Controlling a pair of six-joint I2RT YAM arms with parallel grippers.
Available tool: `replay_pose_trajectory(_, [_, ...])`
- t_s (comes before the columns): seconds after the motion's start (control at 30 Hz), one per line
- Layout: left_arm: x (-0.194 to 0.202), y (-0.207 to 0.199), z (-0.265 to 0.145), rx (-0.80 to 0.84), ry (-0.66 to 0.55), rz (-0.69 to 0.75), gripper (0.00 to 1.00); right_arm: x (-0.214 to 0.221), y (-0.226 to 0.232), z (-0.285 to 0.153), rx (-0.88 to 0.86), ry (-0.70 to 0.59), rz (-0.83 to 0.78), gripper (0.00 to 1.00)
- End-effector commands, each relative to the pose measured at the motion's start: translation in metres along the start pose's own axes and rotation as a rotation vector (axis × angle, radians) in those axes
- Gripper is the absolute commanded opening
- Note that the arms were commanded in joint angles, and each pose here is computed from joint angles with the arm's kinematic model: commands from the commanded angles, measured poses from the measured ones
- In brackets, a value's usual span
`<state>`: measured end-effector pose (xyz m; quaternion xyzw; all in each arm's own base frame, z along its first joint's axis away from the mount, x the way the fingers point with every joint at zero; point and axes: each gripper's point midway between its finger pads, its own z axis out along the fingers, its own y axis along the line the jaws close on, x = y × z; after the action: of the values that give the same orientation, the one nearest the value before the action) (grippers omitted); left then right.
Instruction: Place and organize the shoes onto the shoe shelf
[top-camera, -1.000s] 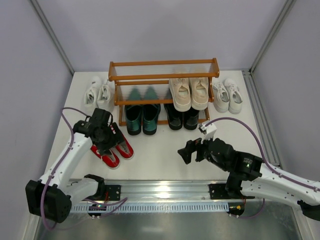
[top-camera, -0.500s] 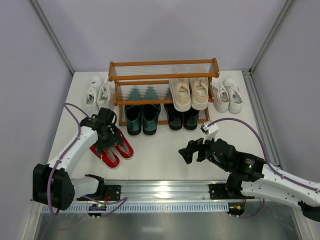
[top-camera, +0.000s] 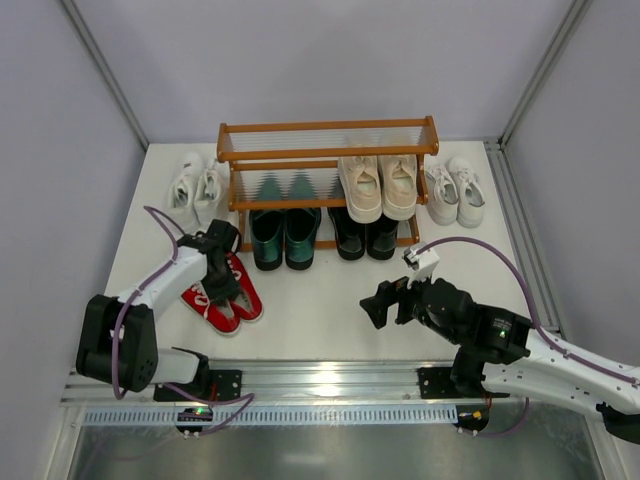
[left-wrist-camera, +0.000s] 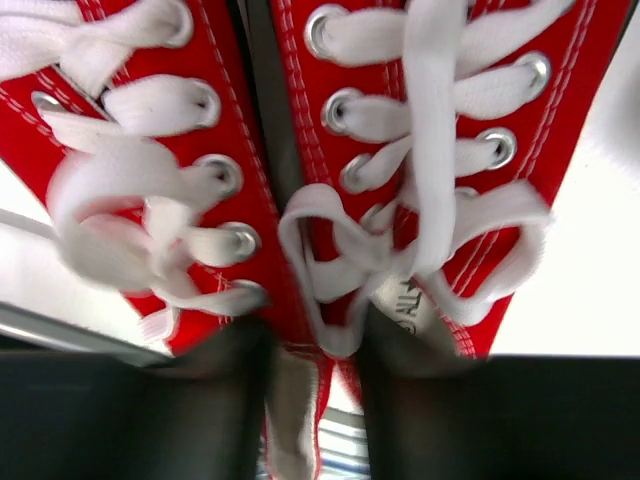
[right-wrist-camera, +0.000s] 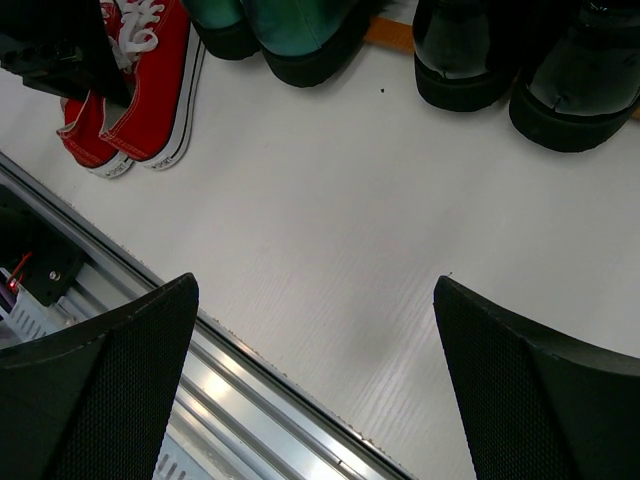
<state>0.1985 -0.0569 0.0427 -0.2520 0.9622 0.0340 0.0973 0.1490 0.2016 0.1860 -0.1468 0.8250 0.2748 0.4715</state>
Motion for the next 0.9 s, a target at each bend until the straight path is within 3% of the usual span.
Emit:
replay_pose_trajectory(0.0, [-0.014,-0.004,0.01,0.007,-0.061,0.007,0.22,-0.006,0.002,0.0,0.001,-0.023,0.013,1.0])
replay_pose_trajectory(0.07, [-0.007,-0.001,0.017,-0.004,-0.036,0.015,0.11,-0.005,0.002,0.001,0.005,-0.02,0.01,1.0])
replay_pose_trajectory(0.2, [0.002,-0.001,0.025,0.001,-0.008,0.016,0.01,-0.006,0.002,0.001,0.005,-0.02,0.008,1.0])
replay_pose_trajectory(0.53, [0.005,-0.007,0.02,0.051,0.0,0.002,0.0,-0.005,0.002,0.002,0.007,-0.013,0.002,1.0])
replay_pose_trajectory(0.77, [-0.008,-0.007,-0.046,0.195,-0.155,-0.06,0.0,-0.004,0.001,0.004,0.014,-0.012,-0.001,1.0])
replay_pose_trajectory(0.87, [-0.003,-0.005,-0.071,0.234,-0.157,-0.048,0.0,-0.005,0.002,0.005,0.013,-0.015,-0.003,1.0])
